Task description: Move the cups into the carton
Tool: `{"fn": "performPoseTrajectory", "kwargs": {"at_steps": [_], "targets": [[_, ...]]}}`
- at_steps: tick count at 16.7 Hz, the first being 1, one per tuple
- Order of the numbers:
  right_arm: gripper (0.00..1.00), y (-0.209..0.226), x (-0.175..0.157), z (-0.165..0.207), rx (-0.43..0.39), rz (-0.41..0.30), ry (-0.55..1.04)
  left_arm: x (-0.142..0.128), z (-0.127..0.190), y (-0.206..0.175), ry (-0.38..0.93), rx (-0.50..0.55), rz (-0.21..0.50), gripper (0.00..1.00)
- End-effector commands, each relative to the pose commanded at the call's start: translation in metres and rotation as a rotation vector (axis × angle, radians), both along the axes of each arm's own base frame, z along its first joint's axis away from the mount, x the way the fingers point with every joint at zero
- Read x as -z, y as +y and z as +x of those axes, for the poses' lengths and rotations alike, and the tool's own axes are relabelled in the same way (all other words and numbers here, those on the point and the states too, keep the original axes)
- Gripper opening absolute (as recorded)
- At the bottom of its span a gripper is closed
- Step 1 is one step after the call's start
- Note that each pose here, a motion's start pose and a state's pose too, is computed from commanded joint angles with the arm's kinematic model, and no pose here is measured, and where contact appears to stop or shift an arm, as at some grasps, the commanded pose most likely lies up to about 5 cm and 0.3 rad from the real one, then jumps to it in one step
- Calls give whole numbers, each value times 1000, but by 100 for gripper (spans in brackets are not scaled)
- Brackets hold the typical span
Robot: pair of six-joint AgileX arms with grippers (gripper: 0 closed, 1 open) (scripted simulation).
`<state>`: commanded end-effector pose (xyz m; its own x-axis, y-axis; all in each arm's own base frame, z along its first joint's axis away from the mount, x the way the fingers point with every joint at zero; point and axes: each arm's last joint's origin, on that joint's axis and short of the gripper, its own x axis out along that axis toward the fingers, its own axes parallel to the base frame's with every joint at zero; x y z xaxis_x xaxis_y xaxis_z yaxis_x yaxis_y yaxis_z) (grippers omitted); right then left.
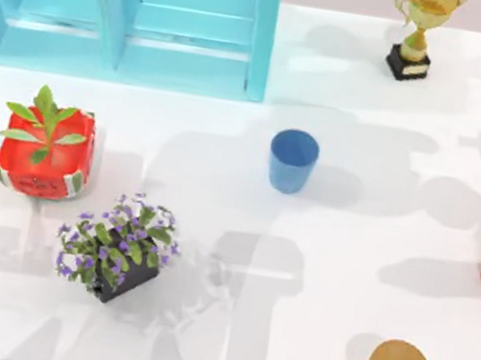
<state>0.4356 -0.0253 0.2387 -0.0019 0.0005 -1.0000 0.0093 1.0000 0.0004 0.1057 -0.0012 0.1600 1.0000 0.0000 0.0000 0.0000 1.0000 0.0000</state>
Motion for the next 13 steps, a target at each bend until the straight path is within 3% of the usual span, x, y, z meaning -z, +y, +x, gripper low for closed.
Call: {"fn": "performPoseTrajectory", "kwargs": {"at_steps": [7, 10, 13], "targets": [[0, -19, -10, -15, -10, -8, -13, 0, 0, 0, 0, 0, 0, 100], [0, -58, -31, -56, -12, -14, -29, 0, 0, 0, 0, 0, 0, 100], [0, -92, -43, -120, -10, -10, -24, 0, 0, 0, 0, 0, 0, 100]]}}
